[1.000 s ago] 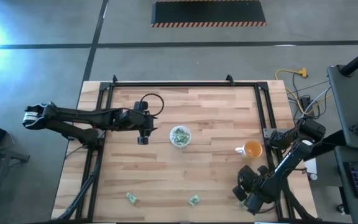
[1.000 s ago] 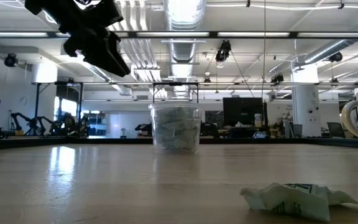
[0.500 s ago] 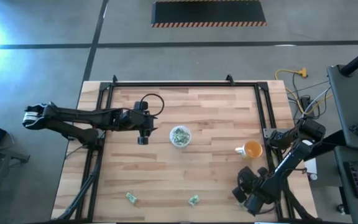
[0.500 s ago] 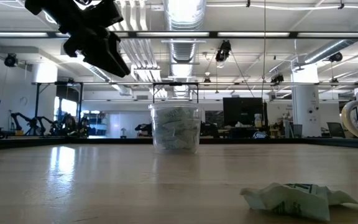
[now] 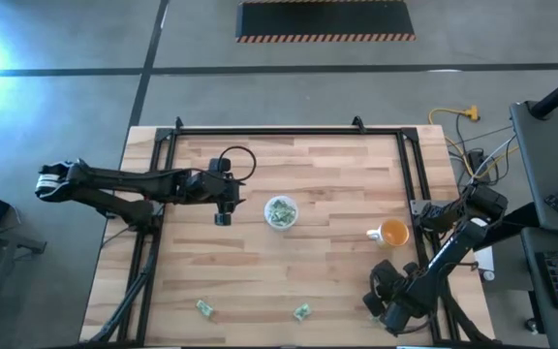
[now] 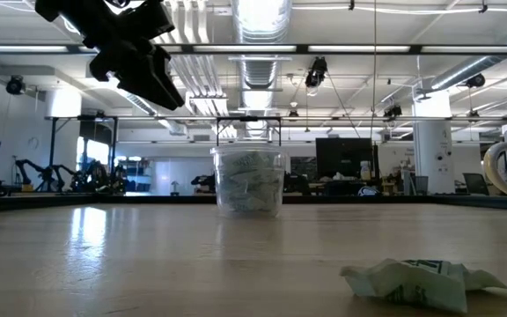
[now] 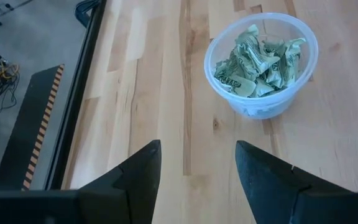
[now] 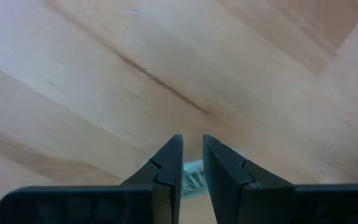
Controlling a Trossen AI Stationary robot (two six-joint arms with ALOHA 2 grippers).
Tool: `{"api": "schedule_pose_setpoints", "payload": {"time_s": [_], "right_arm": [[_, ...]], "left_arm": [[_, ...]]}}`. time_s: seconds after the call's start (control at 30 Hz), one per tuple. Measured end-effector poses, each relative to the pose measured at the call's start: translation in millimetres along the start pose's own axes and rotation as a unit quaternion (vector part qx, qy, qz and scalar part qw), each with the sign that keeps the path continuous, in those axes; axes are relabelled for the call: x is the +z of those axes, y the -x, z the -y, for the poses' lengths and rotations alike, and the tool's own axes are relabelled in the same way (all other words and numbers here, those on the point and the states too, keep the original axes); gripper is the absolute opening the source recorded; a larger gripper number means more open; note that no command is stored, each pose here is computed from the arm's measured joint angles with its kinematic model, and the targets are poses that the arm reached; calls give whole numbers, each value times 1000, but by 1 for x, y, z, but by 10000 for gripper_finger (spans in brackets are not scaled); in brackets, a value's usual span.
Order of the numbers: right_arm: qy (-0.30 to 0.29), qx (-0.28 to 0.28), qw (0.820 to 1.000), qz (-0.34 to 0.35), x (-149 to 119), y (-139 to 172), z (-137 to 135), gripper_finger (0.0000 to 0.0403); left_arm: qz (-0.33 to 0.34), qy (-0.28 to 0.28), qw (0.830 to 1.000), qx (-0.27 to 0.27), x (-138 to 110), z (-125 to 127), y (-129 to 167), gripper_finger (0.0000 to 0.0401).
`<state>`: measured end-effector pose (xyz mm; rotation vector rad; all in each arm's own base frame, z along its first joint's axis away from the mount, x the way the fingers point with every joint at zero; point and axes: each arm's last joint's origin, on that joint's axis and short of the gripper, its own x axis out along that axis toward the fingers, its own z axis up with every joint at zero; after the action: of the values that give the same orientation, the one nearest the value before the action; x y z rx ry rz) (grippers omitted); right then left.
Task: Pick and place Stevia / Truvia into bins
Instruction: Put the light green stevia packet into the transparent container
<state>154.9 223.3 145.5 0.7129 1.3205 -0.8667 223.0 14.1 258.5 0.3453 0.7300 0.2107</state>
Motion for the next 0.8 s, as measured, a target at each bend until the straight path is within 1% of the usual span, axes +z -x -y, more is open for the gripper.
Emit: {"api": "schedule_pose_setpoints", "payload": {"time_s": [0.27, 0.43, 0.67, 0.8], "right_arm": [[3, 1, 1000, 0, -1, 9, -4, 52], [4, 9, 1000, -13, -6, 13, -5, 52], [-2, 10, 1000, -23, -11, 13, -4, 52], [-1, -2, 1000, -17, -13, 6, -5, 52]], "left_arm": [[0, 0, 1000, 0, 0, 0, 0, 190], [0, 0, 1000, -1, 0, 0, 0, 190], [0, -1, 1000, -5, 0, 1, 0, 190], [1, -1, 1000, -6, 0, 1, 0, 190]]}}
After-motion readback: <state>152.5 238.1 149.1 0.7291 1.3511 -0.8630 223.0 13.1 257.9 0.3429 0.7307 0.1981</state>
